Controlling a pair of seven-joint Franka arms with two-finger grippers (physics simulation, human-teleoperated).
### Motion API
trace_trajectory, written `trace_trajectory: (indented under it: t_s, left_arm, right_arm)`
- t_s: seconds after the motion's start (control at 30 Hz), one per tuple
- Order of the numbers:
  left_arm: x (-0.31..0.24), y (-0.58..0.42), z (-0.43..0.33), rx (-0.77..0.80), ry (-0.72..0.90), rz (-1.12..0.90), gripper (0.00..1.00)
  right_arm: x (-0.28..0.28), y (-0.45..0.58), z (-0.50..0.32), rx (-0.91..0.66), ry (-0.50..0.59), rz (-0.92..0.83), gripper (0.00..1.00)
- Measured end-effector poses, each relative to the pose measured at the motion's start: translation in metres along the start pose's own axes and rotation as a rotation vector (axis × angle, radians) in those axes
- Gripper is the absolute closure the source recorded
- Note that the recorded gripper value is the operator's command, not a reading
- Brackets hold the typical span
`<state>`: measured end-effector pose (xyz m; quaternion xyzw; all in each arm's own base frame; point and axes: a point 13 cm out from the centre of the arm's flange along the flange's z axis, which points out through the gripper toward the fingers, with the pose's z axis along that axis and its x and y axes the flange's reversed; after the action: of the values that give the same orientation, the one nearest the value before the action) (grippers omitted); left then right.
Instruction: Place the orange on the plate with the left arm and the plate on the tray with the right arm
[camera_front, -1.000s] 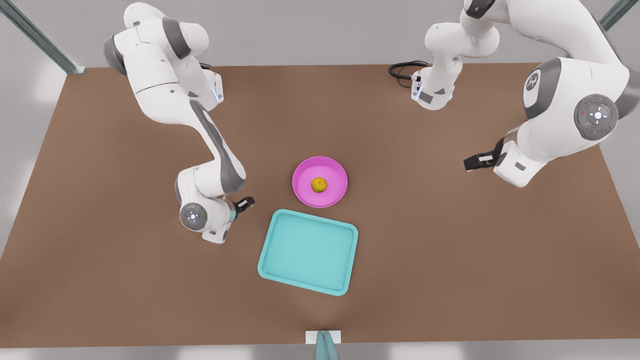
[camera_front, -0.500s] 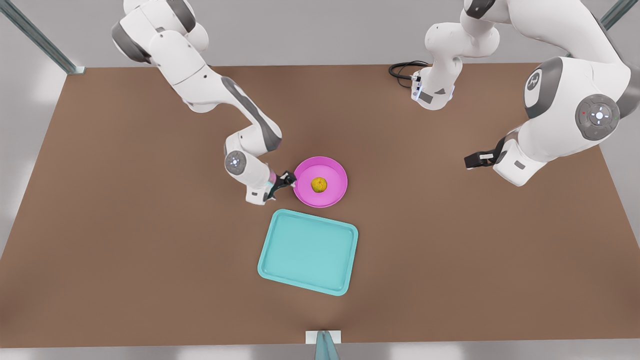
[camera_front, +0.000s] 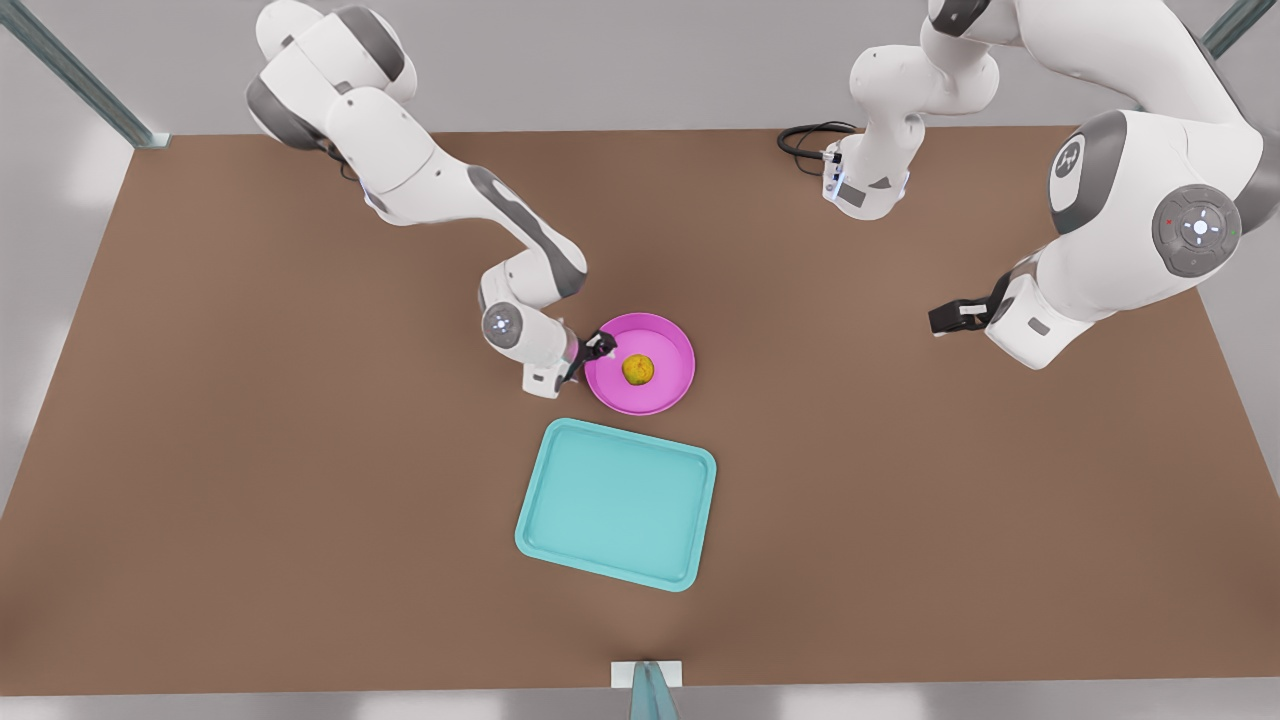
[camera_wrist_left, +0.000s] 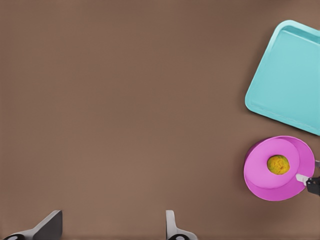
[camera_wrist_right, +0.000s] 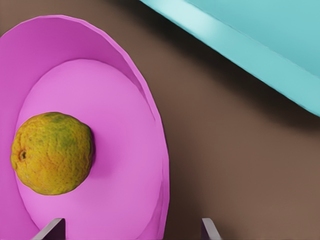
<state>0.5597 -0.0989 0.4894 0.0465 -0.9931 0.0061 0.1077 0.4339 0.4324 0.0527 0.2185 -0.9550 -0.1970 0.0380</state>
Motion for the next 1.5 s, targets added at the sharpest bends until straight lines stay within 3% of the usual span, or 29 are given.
trace_trajectory:
  t_s: [0.07, 0.13, 0.27, 0.4, 0.73, 0.83, 0.93, 1.27, 1.5]
  left_arm:
    - [0.001, 0.0, -0.001, 0.001, -0.001, 0.002, 0.0]
    - [0.001, 0.001, -0.001, 0.001, 0.0, 0.003, 0.0]
    - [0.001, 0.001, 0.0, 0.001, 0.003, 0.006, 0.0]
    - [0.001, 0.0, 0.0, 0.003, 0.003, 0.009, 0.0]
    - [0.001, 0.0, 0.0, 0.004, 0.004, 0.014, 0.0]
    - [0.001, 0.0, 0.0, 0.004, 0.005, 0.014, 0.0]
    - [0.002, 0.0, 0.0, 0.004, 0.005, 0.016, 0.0]
    - [0.002, 0.0, 0.0, 0.005, 0.007, 0.018, 0.0]
    - [0.003, 0.001, -0.002, 0.002, 0.003, 0.019, 0.0]
  right_arm:
    - [-0.003, 0.003, 0.004, -0.008, 0.001, 0.002, 0.0]
    - [-0.003, 0.006, 0.006, -0.015, 0.003, 0.003, 0.21]
    - [-0.002, 0.01, 0.008, -0.022, 0.008, 0.002, 0.36]
    - [-0.004, 0.011, 0.007, -0.025, 0.007, 0.003, 0.61]
    - [-0.012, 0.011, 0.015, -0.037, 0.007, 0.012, 0.63]
    - [-0.013, 0.013, 0.015, -0.041, 0.008, 0.012, 0.67]
    - [-0.013, 0.015, 0.015, -0.045, 0.011, 0.01, 0.78]
    - [-0.035, 0.015, -0.008, -0.053, -0.034, 0.004, 0.79]
    - [-0.082, -0.01, -0.064, -0.059, -0.131, 0.04, 0.79]
